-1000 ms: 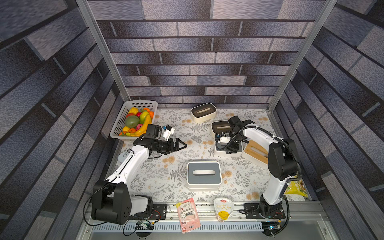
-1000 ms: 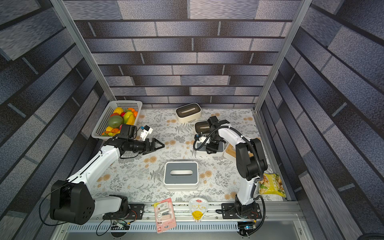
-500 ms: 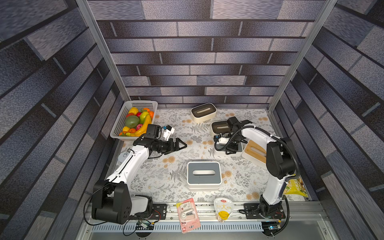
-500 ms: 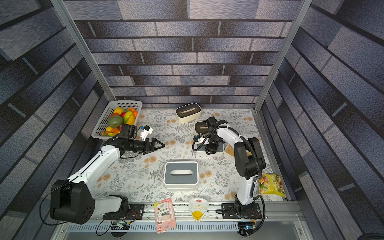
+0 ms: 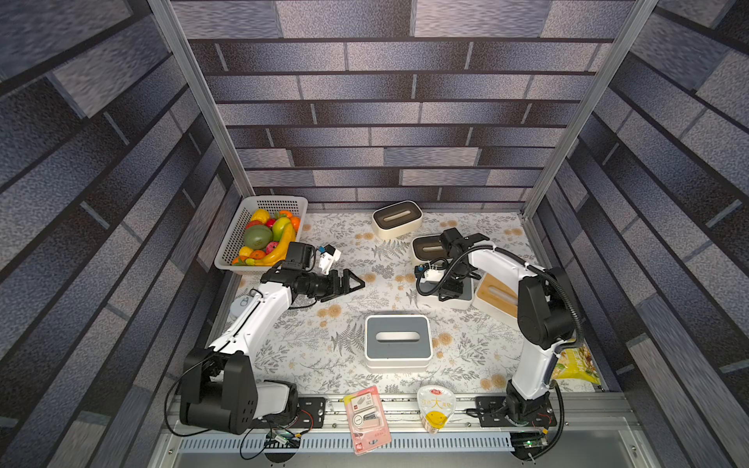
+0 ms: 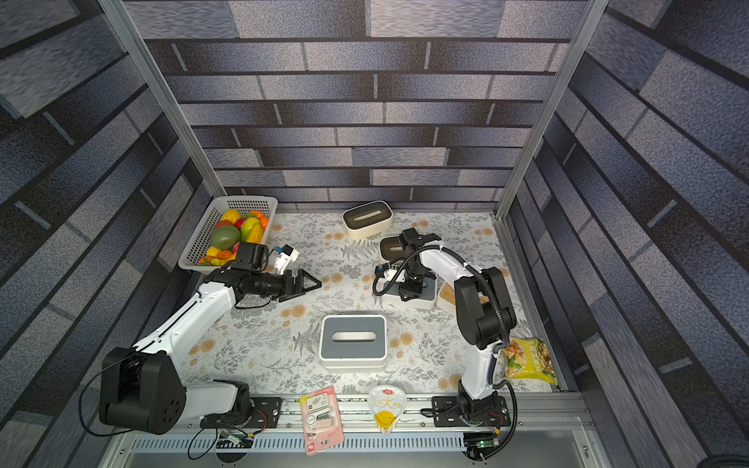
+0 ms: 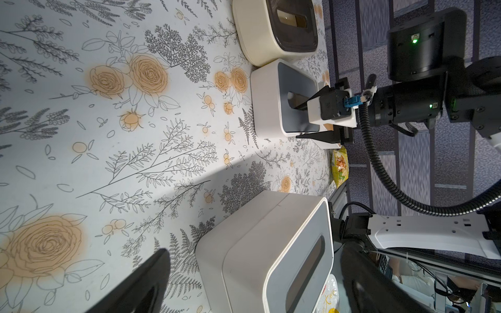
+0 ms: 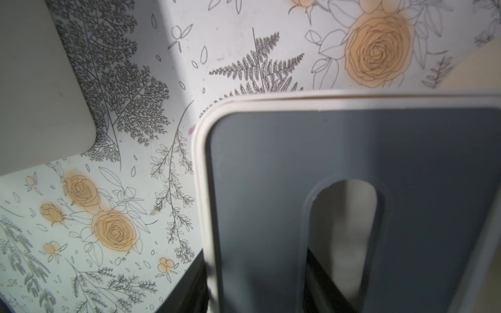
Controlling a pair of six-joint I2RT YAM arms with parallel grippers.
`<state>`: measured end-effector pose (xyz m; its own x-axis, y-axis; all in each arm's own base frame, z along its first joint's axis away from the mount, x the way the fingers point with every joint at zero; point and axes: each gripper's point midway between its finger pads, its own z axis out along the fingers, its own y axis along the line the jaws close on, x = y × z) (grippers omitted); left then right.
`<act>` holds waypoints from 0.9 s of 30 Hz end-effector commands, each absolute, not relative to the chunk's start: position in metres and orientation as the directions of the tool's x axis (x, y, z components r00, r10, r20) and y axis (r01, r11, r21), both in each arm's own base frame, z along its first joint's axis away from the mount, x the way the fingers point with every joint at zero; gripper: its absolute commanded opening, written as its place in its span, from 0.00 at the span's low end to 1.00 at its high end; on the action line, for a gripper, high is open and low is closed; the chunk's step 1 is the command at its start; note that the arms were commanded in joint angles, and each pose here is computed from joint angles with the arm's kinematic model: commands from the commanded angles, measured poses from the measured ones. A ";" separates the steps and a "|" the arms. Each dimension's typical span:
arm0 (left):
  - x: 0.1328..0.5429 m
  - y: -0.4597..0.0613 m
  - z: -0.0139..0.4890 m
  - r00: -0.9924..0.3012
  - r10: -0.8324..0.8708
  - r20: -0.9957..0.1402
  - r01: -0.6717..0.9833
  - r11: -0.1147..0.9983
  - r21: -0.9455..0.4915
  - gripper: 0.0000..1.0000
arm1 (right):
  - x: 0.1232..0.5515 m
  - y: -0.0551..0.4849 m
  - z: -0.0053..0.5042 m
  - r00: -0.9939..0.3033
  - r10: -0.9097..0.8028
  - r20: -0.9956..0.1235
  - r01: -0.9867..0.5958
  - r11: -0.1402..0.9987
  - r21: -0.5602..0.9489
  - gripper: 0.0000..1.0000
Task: Stack the tissue boxes
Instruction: Pick up the tissue box from the center of the board.
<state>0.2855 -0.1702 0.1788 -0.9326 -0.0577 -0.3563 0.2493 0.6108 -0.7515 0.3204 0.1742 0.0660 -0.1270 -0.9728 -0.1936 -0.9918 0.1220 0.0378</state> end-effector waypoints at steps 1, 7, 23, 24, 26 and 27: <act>0.285 -0.170 0.182 -0.924 -0.037 -0.380 0.277 0.619 -0.735 1.00 | 0.312 0.183 0.079 -0.097 -0.971 -0.217 -0.995 0.087 0.052 0.47; 0.279 -0.163 0.174 -0.937 -0.042 -0.346 0.222 0.695 -0.684 1.00 | 0.310 0.189 0.097 -0.085 -0.962 -0.258 -0.996 0.084 0.014 0.44; 0.253 -0.136 0.196 -0.926 -0.228 -0.302 0.050 0.717 -0.695 1.00 | 0.293 0.185 0.184 -0.093 -0.928 -0.362 -0.982 0.146 -0.122 0.42; 0.252 -0.135 0.198 -0.924 -0.236 -0.302 0.047 0.711 -0.701 1.00 | 0.292 0.184 0.187 -0.093 -0.926 -0.365 -0.980 0.150 -0.130 0.42; 0.250 -0.137 0.203 -0.918 -0.261 -0.298 0.041 0.685 -0.727 1.00 | 0.288 0.182 0.193 -0.098 -0.924 -0.369 -0.979 0.157 -0.132 0.42; 0.249 -0.140 0.207 -0.916 -0.269 -0.297 0.047 0.664 -0.746 1.00 | 0.286 0.182 0.196 -0.101 -0.923 -0.372 -0.978 0.160 -0.132 0.42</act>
<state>0.2572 -0.1390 0.2066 -0.9106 -0.2256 -0.3462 0.0970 0.6978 -0.7097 0.2951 0.1799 0.1748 -0.0980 -0.9351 -0.3406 -0.9805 0.1493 -0.1280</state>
